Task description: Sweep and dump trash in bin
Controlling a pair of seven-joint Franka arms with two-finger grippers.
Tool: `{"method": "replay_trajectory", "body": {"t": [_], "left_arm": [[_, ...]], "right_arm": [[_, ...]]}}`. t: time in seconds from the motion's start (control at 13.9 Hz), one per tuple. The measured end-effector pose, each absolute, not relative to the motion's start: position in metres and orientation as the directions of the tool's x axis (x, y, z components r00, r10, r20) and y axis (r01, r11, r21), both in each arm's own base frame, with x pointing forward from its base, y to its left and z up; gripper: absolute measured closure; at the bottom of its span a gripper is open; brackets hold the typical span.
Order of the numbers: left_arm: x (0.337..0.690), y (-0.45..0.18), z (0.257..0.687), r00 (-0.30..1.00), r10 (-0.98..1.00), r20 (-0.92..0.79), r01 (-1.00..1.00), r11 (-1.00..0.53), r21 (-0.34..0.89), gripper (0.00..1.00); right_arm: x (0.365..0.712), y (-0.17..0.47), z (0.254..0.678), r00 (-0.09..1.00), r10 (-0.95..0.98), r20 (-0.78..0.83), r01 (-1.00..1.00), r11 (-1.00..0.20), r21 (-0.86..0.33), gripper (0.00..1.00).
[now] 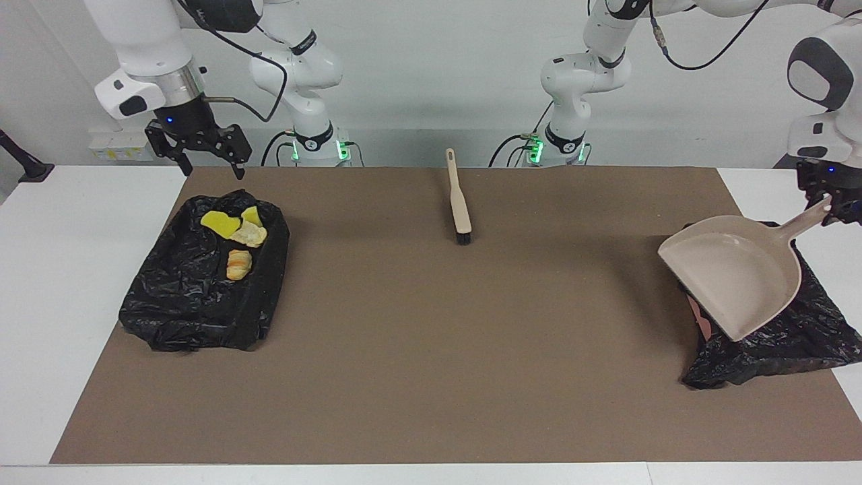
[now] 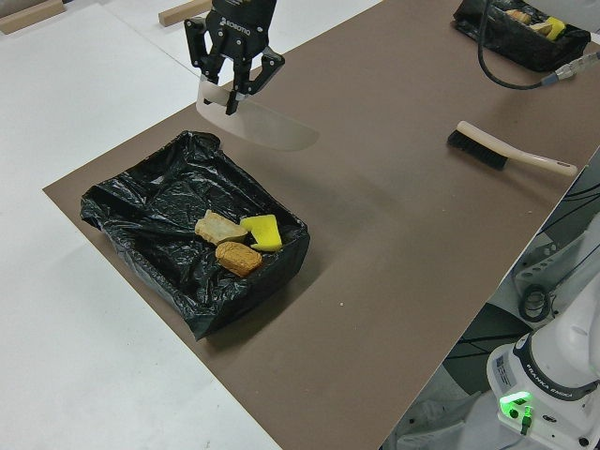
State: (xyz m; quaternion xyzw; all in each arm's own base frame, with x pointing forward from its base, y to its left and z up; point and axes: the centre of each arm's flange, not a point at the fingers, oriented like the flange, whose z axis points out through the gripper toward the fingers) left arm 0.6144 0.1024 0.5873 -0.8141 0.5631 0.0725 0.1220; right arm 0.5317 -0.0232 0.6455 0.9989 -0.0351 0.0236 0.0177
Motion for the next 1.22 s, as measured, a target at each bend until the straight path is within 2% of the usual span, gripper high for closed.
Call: {"method": "replay_trajectory", "body": {"t": [0.29, 0.57, 0.93, 1.22], "left_arm": [[0.613, -0.013, 0.549, 0.635, -0.763, -0.12, -0.772, -0.627, -0.1, 0.67], [0.603, -0.123, 0.515, 0.828, -0.561, -0.009, -0.559, -0.824, -0.092, 0.67], [0.581, -0.247, 0.463, 0.976, -0.21, 0.051, -0.211, -0.978, -0.002, 0.67], [0.563, -0.325, 0.414, 0.996, -0.074, 0.04, -0.076, -0.996, 0.037, 0.67]], "right_arm": [[0.534, -0.023, 0.643, 0.997, -0.067, 0.046, -0.068, -0.997, 0.034, 0.0], [0.534, -0.022, 0.642, 0.997, -0.064, 0.043, -0.065, -0.997, 0.032, 0.0], [0.534, -0.022, 0.642, 0.997, -0.064, 0.042, -0.065, -0.997, 0.032, 0.0], [0.534, -0.022, 0.64, 0.997, -0.064, 0.039, -0.065, -0.997, 0.032, 0.0]]}}
